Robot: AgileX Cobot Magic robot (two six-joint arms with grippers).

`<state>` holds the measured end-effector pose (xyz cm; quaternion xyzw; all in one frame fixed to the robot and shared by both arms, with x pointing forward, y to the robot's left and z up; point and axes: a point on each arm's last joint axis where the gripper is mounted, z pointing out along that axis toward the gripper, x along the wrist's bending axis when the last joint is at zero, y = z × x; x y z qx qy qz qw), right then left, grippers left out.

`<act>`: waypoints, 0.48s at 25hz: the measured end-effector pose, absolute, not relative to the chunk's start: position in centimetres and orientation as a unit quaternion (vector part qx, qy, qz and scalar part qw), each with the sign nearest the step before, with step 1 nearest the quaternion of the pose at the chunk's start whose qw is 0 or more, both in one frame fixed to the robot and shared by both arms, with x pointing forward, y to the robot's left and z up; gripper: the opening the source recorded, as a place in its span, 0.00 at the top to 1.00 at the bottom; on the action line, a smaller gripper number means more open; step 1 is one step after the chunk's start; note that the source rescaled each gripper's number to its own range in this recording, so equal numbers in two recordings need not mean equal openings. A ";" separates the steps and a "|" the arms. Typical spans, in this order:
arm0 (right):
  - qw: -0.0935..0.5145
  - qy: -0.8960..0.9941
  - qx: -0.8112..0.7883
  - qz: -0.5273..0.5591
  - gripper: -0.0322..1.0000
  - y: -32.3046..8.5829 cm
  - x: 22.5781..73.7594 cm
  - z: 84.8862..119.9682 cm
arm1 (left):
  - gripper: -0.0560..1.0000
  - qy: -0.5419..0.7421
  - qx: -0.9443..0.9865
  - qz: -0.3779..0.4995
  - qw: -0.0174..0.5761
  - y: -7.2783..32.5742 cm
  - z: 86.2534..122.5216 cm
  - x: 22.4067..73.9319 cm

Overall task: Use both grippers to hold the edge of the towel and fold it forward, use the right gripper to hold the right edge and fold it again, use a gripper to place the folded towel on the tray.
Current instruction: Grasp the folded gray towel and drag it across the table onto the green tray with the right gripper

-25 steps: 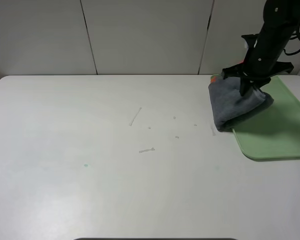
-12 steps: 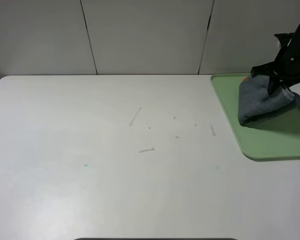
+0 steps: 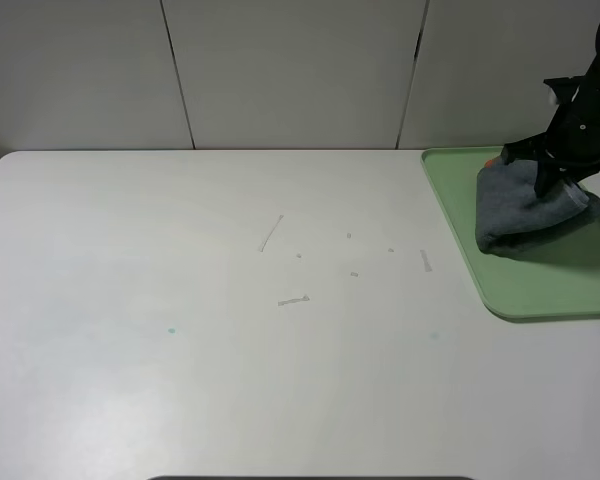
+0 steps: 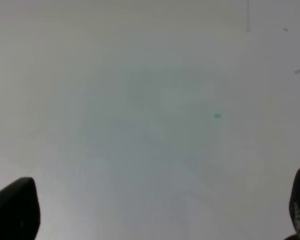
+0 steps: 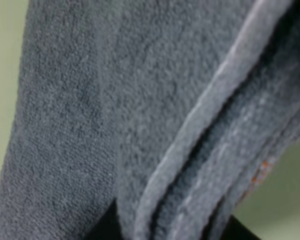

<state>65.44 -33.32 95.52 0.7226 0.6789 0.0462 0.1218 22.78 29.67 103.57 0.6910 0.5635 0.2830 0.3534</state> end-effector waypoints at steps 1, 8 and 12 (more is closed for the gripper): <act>0.122 0.680 0.722 0.044 0.74 -33.4 65.4 95.5 | 0.00 0.563 0.691 0.283 0.353 29.7 103.6 22.8; 0.132 0.688 0.713 0.026 0.04 -33.7 65.3 95.5 | 0.00 0.563 0.691 0.283 0.353 29.7 103.6 22.8; 0.132 0.689 0.712 0.025 0.01 -33.6 65.3 95.5 | 0.00 0.563 0.691 0.283 0.353 29.7 103.6 22.8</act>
